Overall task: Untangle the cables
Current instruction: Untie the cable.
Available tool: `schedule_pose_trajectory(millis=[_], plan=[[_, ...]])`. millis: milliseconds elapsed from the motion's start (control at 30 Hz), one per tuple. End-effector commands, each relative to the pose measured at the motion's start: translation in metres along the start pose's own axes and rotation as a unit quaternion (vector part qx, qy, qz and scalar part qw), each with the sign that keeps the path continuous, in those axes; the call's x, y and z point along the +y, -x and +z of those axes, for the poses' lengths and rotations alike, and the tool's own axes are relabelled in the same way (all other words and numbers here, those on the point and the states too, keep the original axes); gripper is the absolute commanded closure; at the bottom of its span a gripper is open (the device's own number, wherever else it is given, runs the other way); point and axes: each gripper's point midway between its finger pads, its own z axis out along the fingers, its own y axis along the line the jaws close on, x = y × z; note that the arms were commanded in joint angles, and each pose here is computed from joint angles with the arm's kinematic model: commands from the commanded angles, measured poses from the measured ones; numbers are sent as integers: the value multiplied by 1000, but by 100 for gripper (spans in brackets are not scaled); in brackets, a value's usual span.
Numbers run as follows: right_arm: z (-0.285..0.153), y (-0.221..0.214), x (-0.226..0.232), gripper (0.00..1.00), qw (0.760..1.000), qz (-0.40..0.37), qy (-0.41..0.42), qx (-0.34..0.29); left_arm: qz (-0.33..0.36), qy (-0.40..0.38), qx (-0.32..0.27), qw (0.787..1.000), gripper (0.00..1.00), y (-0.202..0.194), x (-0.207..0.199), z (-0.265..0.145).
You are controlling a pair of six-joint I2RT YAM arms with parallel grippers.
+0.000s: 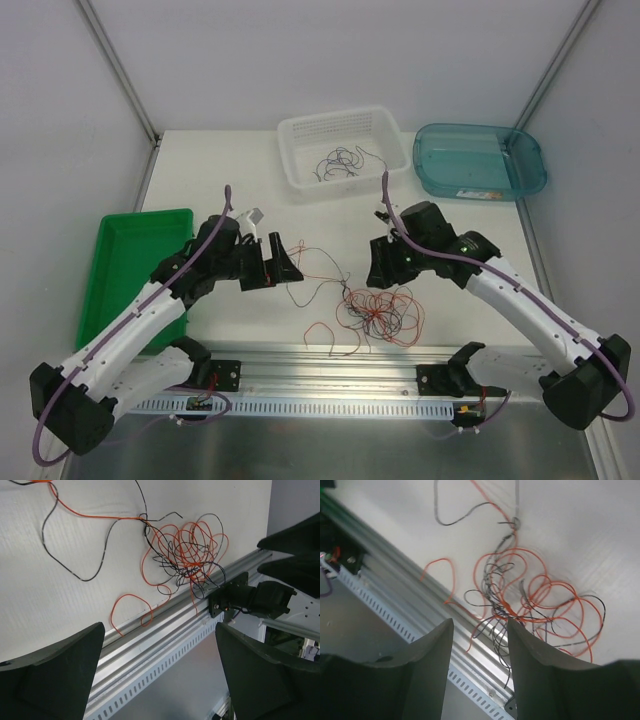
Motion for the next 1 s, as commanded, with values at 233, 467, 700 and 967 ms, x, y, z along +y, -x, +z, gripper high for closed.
schedule_pose_trajectory(millis=[233, 467, 700, 967], plan=[[-27, -39, -117, 49, 957, 189, -216, -50, 41, 2, 40, 998, 2, -28, -72, 67], [-21, -51, -119, 38, 954, 216, -195, -71, 66, 66, 96, 991, 3, -67, -88, 147], [-10, -57, -109, 21, 964, 208, -155, -65, 60, 135, 155, 977, 15, -101, -48, 202], [4, -58, -99, 21, 972, 186, -137, -52, 78, 178, 142, 971, 88, -103, -14, 200]])
